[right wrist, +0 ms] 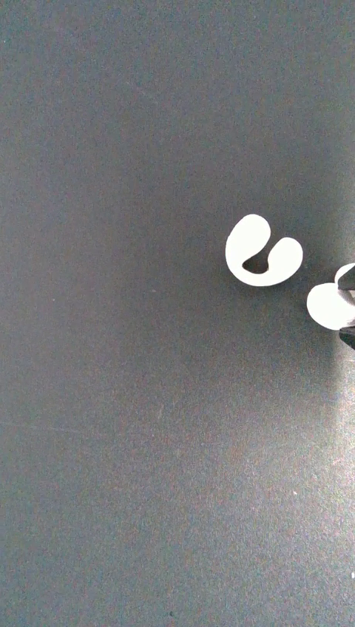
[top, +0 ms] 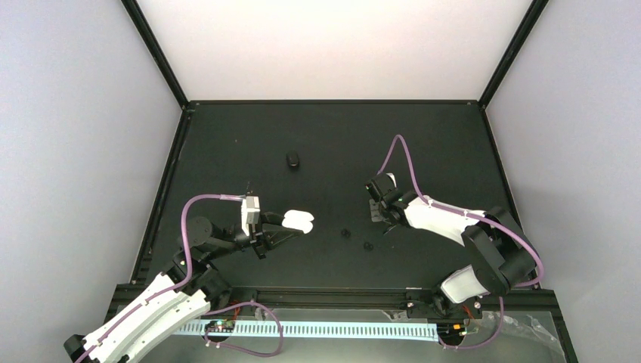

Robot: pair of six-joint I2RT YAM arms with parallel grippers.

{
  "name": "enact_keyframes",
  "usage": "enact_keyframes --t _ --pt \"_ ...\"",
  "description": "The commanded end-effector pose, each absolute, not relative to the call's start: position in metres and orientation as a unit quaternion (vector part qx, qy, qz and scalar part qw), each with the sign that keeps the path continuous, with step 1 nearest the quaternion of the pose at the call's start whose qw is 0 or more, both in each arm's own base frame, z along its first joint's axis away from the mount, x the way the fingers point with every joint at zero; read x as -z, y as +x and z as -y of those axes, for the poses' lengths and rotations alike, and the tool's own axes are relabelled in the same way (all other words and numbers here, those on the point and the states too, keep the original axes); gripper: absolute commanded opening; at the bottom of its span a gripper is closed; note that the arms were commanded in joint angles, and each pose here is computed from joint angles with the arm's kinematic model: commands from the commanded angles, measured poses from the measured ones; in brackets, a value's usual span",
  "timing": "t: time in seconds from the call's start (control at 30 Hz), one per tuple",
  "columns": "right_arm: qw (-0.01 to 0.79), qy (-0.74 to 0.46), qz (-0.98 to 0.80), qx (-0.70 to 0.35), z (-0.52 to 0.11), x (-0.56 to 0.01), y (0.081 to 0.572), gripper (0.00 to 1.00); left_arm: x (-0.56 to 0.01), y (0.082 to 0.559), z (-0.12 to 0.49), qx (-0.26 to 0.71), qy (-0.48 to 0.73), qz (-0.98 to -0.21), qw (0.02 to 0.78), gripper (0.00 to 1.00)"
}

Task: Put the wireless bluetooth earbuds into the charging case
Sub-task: Pick up the earbud from the center of the board.

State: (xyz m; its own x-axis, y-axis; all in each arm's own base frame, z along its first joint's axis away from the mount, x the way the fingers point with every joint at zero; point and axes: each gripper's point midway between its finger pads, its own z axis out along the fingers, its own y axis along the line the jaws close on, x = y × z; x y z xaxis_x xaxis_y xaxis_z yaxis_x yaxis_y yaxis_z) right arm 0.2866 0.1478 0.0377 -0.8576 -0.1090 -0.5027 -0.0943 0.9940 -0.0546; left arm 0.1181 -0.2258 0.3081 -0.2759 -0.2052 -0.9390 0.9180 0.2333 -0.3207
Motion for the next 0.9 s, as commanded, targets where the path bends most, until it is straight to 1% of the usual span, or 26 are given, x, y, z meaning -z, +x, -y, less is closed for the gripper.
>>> enact_keyframes --t 0.0,0.37,0.67,0.77,0.87 --pt "0.261 -0.037 -0.964 0.032 -0.139 -0.039 0.287 0.11 -0.311 0.118 0.225 0.539 0.302 -0.584 0.527 0.01" --pt "0.267 -0.034 -0.962 0.032 -0.137 -0.044 0.287 0.01 -0.311 0.118 0.225 0.539 0.302 -0.583 0.528 0.02" --pt "0.278 -0.035 -0.96 0.023 -0.138 -0.057 0.288 0.01 -0.311 0.118 0.225 0.539 0.302 -0.583 0.528 0.01" --pt "0.28 -0.044 -0.959 -0.013 -0.15 -0.068 0.286 0.01 -0.312 0.118 0.225 0.539 0.303 -0.583 0.527 0.01" --pt "0.273 -0.065 -0.956 -0.081 -0.174 -0.08 0.282 0.01 -0.311 0.119 0.226 0.54 0.303 -0.583 0.526 0.01"
